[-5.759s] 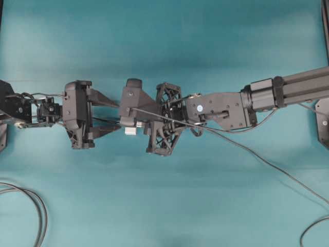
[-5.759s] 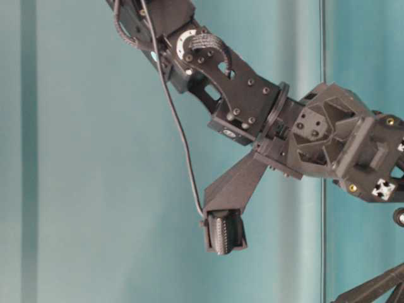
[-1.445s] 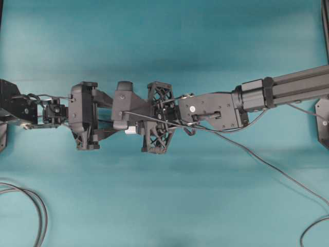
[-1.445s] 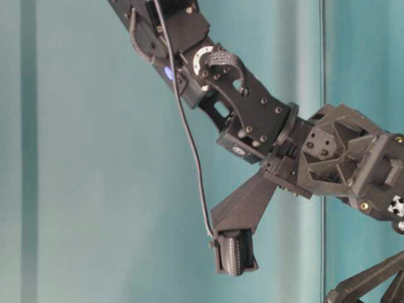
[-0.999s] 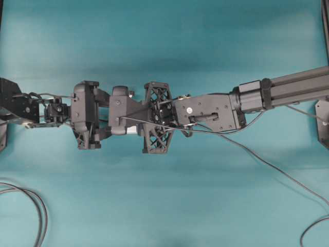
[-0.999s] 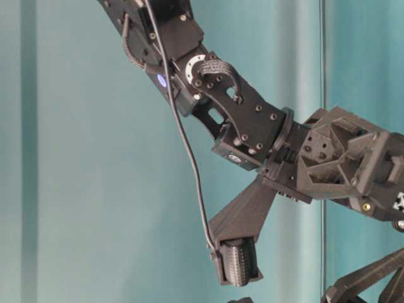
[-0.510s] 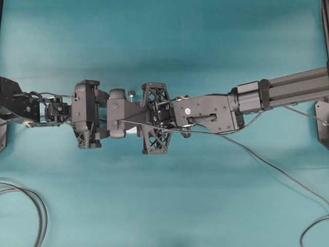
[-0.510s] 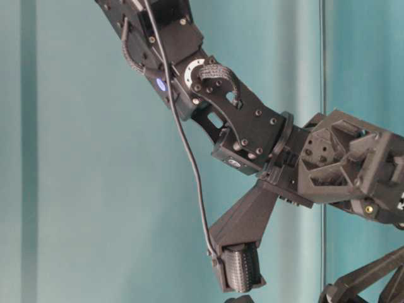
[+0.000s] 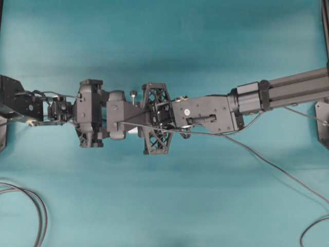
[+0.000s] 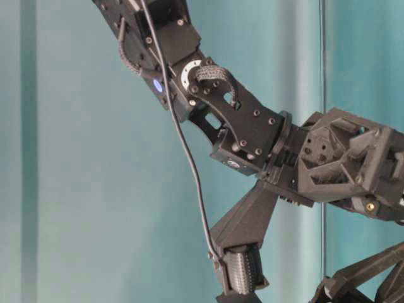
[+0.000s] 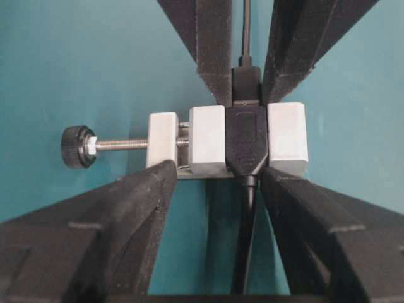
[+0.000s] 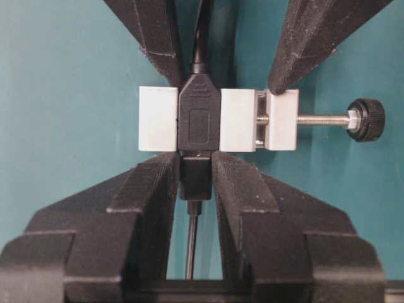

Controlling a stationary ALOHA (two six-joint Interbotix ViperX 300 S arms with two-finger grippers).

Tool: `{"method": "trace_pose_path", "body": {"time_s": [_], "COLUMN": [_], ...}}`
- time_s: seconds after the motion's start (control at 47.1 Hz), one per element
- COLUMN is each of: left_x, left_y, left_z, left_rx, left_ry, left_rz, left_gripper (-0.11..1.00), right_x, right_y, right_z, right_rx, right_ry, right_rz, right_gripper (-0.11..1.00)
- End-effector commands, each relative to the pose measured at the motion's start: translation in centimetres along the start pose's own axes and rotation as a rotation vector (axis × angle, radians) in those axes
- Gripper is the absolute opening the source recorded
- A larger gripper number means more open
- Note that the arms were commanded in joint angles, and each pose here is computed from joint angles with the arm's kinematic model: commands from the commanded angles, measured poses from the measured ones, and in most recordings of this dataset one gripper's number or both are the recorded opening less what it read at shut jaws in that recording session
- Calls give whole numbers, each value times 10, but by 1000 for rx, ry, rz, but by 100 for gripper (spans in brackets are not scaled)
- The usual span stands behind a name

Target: Insert the USB cable into the female connector supported by the left arm.

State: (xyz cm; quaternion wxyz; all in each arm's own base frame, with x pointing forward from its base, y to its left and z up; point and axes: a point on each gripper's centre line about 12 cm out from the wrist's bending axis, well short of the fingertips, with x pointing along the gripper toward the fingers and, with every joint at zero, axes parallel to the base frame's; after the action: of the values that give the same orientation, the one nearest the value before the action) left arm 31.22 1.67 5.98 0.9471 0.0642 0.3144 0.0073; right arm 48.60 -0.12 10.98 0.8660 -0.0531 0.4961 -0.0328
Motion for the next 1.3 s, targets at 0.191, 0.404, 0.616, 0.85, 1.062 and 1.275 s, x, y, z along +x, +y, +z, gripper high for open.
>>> {"method": "trace_pose_path", "body": {"time_s": [0.191, 0.404, 0.616, 0.85, 1.062, 1.275], "left_x": [8, 5, -2, -23, -48, -63], "left_y": [-1, -1, 0, 3, 4, 5], "left_z": [15, 13, 15, 4, -1, 5], "left_rx": [6, 6, 3, -10, -22, -24], "left_ry": [-47, -44, -54, -44, -64, -99], "left_rz": [-2, -2, 0, 13, 25, 30], "left_gripper": [65, 69, 70, 71, 71, 71], "right_x": [-14, -19, -24, -37, -62, -83], "right_y": [-4, -5, -5, -8, -9, -12], "right_z": [18, 15, 14, 3, -15, -40], "right_rx": [16, 22, 32, 33, 40, 73], "right_ry": [-55, -53, -64, -56, -93, -151], "right_rz": [-6, -7, -4, -6, 7, 27], "right_gripper": [21, 21, 55, 70, 70, 70]}}
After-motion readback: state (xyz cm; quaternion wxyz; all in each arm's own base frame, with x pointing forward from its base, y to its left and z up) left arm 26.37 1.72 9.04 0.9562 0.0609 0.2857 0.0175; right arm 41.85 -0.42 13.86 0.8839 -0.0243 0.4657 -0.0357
